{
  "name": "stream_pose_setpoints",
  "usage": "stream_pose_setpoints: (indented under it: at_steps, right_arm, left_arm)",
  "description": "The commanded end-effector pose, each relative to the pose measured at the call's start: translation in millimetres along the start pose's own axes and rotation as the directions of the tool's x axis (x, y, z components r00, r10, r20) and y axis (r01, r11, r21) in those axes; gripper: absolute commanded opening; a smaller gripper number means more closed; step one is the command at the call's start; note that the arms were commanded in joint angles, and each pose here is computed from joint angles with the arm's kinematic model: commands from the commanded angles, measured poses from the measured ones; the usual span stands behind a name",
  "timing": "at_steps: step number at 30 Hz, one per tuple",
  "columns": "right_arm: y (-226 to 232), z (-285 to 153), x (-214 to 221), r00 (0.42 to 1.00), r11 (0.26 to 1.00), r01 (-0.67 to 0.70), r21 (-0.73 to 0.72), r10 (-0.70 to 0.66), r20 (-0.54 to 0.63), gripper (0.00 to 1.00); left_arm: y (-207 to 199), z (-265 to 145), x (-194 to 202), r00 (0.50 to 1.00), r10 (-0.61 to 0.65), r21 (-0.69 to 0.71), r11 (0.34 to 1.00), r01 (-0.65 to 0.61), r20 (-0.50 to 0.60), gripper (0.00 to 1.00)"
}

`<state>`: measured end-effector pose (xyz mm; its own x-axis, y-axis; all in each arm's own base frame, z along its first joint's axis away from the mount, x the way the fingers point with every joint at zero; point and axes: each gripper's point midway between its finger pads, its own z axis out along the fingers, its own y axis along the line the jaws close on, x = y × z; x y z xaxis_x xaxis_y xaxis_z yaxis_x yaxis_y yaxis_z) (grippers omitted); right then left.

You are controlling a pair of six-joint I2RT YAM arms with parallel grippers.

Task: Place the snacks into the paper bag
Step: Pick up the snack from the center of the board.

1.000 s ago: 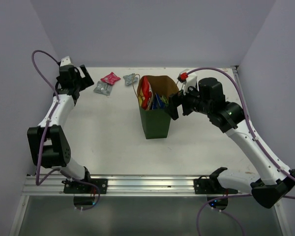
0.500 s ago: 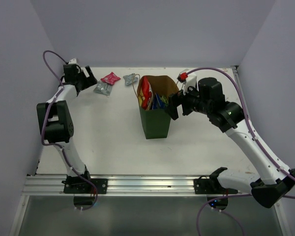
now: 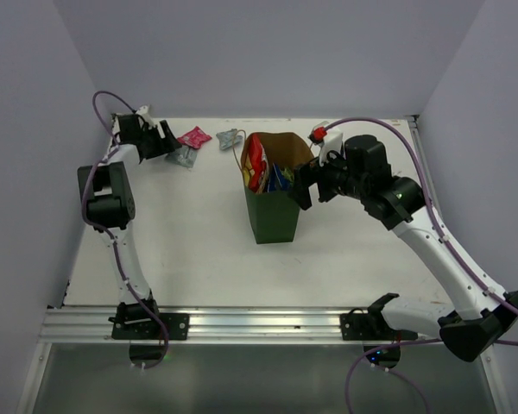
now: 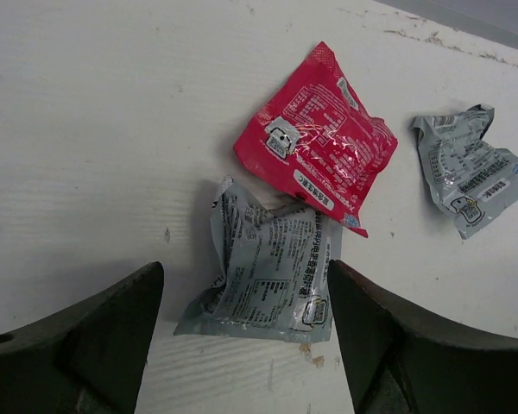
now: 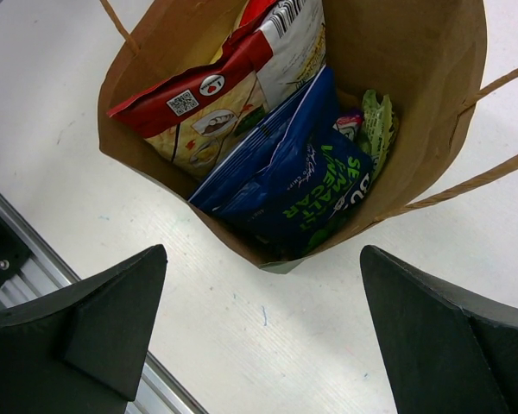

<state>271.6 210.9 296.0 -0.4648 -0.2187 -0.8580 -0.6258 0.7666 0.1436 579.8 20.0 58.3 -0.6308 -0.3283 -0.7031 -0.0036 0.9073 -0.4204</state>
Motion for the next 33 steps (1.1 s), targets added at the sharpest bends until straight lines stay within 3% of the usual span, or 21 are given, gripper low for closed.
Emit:
stream_pose_setpoints:
  at_steps: [1,4,8,18,26,33]
  right_arm:
    - [2.5,0.6,-10.0,0.999,1.000,-0.003,-0.011,0.004,0.033,0.99]
    - [1.9,1.8,-9.5,1.000,1.000,-0.002,-0.010,0.003,0.025,0.99]
    - [2.7,2.1,-9.9,1.000,1.000,0.003,-0.016,-0.003,0.022,0.98]
    - [6.2,-0.5,-10.0,1.000,0.999,0.003,-0.032,-0.002,0.030,0.98]
    - [9.9,-4.3,-8.6,0.999,0.999,0.004,-0.050,-0.002,0.044,0.98]
    - [10.0,-9.9,-7.1,0.998,0.999,0.018,-0.048,-0.016,0.053,0.98]
  left_arm:
    - [-5.3,8.4,-14.8,0.999,0.046,0.090,0.995,-0.048,0.027,0.78]
    - [-1.1,18.8,-3.8,1.000,0.031,0.102,0.994,-0.031,0.000,0.69]
    - [4.9,27.4,14.1,0.999,0.011,0.104,0.995,-0.006,-0.048,0.48]
    - [3.7,11.7,30.7,0.997,0.032,0.097,0.995,-0.026,-0.064,0.13]
    - [-4.4,-25.8,28.4,0.996,0.084,0.059,0.995,-0.081,-0.044,0.00]
    - [-23.9,-81.7,2.0,0.986,0.165,0.010,0.986,-0.165,0.026,0.00]
